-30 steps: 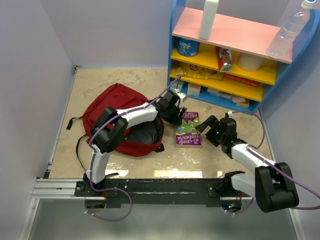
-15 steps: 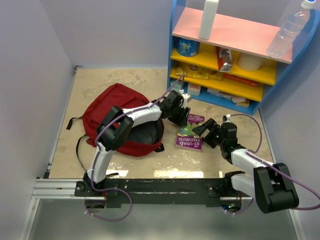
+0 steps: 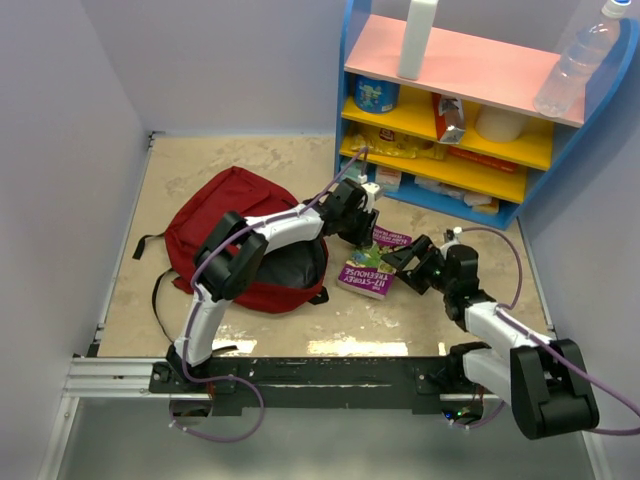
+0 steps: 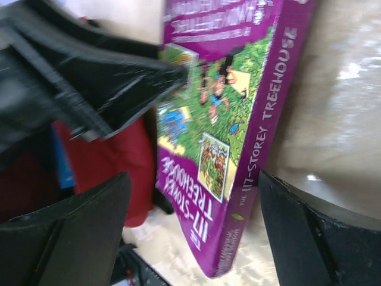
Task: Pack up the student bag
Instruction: Pick up the book from the center of the board.
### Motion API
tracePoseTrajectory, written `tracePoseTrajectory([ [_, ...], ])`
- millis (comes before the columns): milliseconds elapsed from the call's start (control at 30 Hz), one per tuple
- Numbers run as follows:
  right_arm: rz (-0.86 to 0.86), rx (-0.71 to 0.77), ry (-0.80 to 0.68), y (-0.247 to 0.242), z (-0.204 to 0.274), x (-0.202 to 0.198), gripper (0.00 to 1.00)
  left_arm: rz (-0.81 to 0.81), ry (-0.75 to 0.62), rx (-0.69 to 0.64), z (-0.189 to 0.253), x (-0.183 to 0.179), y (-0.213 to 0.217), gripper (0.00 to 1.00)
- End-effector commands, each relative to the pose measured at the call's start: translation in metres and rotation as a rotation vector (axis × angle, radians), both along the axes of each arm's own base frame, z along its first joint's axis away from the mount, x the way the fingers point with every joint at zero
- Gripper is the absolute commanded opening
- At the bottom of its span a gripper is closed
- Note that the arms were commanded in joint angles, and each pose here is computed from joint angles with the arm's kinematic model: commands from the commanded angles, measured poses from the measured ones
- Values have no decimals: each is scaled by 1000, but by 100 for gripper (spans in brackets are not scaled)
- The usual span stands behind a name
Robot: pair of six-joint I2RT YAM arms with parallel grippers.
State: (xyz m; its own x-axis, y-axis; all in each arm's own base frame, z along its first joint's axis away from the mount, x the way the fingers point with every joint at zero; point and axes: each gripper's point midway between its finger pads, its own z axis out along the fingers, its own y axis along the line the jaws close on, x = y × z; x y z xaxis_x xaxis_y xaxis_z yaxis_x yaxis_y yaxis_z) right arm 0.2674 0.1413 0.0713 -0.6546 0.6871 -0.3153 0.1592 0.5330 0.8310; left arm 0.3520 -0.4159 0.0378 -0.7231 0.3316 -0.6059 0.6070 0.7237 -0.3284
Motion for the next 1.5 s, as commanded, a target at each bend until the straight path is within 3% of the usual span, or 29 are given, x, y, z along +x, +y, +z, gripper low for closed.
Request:
tracePoseTrajectory([
  [0, 93, 150, -339, 23, 104, 18, 88, -109, 104, -35, -9, -41, -23, 42],
  [400, 72, 180, -260, 30, 61, 18, 86, -119, 83, -55, 4, -41, -26, 41],
  [767, 82, 174, -416, 43, 112, 36, 86, -139, 85, -49, 2, -47, -27, 40],
  [867, 62, 131, -452, 37, 125, 36, 86, -144, 88, -49, 1, -48, -28, 33],
  [1000, 51, 101, -452, 33, 123, 33, 86, -157, 110, -52, -3, -52, -28, 0],
  [1467, 13, 108, -341, 32, 81, 34, 86, -176, 136, -88, 1, -59, -33, 0],
])
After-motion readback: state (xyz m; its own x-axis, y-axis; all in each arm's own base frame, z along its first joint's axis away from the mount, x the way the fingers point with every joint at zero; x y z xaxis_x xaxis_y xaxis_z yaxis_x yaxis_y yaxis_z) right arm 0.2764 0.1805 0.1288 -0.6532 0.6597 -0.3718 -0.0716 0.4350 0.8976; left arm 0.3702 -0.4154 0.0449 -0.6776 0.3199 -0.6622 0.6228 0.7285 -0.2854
